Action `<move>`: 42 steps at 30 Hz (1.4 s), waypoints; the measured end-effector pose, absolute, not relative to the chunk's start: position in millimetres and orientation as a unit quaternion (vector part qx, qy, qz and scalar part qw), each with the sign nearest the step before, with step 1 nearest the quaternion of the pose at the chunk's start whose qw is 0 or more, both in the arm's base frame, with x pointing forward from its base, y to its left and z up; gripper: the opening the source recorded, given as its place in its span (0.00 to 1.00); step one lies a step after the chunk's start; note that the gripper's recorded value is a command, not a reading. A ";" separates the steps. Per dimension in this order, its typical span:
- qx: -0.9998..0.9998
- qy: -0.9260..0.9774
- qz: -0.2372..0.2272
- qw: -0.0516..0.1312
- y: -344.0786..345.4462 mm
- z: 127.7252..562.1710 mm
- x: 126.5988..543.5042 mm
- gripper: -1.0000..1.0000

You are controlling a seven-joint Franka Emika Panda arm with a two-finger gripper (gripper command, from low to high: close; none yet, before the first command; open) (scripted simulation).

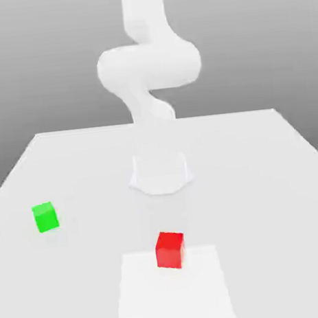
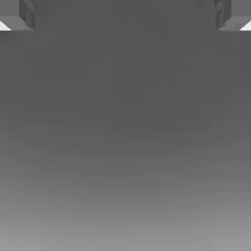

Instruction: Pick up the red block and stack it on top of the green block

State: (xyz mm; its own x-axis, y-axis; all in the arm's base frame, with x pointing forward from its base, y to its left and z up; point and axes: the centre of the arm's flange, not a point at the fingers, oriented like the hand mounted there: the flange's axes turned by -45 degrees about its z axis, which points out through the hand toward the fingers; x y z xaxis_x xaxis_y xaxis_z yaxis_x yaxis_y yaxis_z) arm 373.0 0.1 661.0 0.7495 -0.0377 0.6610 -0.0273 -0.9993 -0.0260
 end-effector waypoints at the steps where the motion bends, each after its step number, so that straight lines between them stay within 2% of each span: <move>1: -0.942 0.023 -0.336 0.009 0.2 636.3 383.9 0.50; 5: -0.963 0.044 -0.266 0.014 1.1 536.7 411.7 0.50; 9: -0.979 0.066 -0.193 0.015 2.2 436.5 415.2 0.50; 13: -0.989 0.090 -0.113 0.011 3.3 335.4 393.6 0.50; 17: -0.993 0.114 -0.029 0.003 3.9 233.1 350.5 0.50; 20: -0.993 0.122 -0.004 0.000 3.8 183.1 336.5 0.50; 23: -0.992 0.123 0.000 0.000 4.2 155.5 333.3 0.50; 24: -0.992 0.123 0.000 0.000 4.2 147.8 332.4 0.00; 31: -0.992 0.123 0.000 0.000 4.4 146.2 332.2 0.00; 39: -0.992 0.123 -0.001 0.000 2.6 204.5 332.3 0.00; 42: -0.991 0.136 -0.005 -0.004 -27.1 217.7 333.0 0.00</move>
State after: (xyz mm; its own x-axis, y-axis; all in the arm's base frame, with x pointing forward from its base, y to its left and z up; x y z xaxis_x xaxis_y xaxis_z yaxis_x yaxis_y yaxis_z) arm 333.0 -27.1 217.7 0.9630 -0.2694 0.0099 -0.2695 -0.9630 0.0057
